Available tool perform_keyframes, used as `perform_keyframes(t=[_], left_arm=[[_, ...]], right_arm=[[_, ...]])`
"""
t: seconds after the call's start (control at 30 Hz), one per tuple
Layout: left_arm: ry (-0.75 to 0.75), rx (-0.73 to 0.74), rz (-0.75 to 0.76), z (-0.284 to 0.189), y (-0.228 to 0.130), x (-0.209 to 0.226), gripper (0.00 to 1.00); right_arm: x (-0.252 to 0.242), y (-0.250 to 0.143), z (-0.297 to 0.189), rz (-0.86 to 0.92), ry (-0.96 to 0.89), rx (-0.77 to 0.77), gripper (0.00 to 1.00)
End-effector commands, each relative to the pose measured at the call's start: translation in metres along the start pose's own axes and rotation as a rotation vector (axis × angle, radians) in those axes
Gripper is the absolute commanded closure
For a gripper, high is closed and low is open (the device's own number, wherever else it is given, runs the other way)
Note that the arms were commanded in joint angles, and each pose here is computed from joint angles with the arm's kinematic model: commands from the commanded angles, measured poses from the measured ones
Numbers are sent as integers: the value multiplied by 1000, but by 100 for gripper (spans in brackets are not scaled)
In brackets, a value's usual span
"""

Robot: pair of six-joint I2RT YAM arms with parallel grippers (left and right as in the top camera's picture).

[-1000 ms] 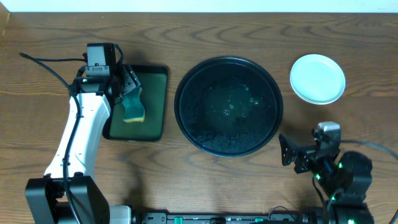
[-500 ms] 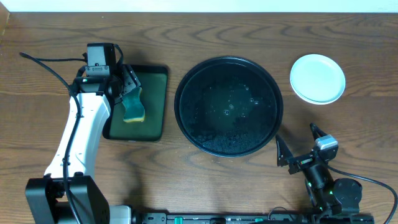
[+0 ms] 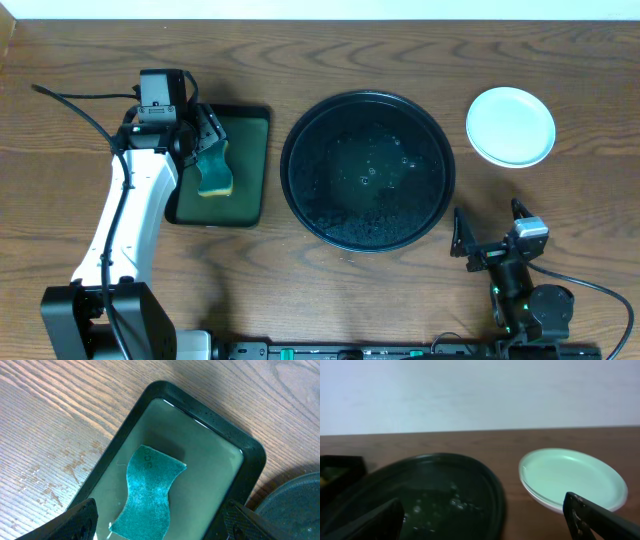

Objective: Clean dirty plates on tray and stack at the side

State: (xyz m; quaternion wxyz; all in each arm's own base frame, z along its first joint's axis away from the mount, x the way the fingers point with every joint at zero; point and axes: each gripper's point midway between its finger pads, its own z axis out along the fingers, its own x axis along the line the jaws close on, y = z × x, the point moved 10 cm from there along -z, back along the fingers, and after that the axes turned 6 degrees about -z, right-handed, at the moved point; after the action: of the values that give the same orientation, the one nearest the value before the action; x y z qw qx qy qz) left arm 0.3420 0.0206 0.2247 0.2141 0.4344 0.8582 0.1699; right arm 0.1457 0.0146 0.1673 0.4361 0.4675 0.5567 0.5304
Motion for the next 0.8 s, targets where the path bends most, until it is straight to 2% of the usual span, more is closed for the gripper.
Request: perform_keyframes(t=[0.0,0.3,0.77], left_arm=[[3,-7,-4,-1,2,0,19],[3,-7,-4,-1,2,0,19],[3,-7,-4,-1,2,0,19]], right_arm=[[-7,-2,-1,-2,-108,10,1],[-8,-3,-1,-86,-123,23,1],[-12,-3,-1,-90,-152,23,1]])
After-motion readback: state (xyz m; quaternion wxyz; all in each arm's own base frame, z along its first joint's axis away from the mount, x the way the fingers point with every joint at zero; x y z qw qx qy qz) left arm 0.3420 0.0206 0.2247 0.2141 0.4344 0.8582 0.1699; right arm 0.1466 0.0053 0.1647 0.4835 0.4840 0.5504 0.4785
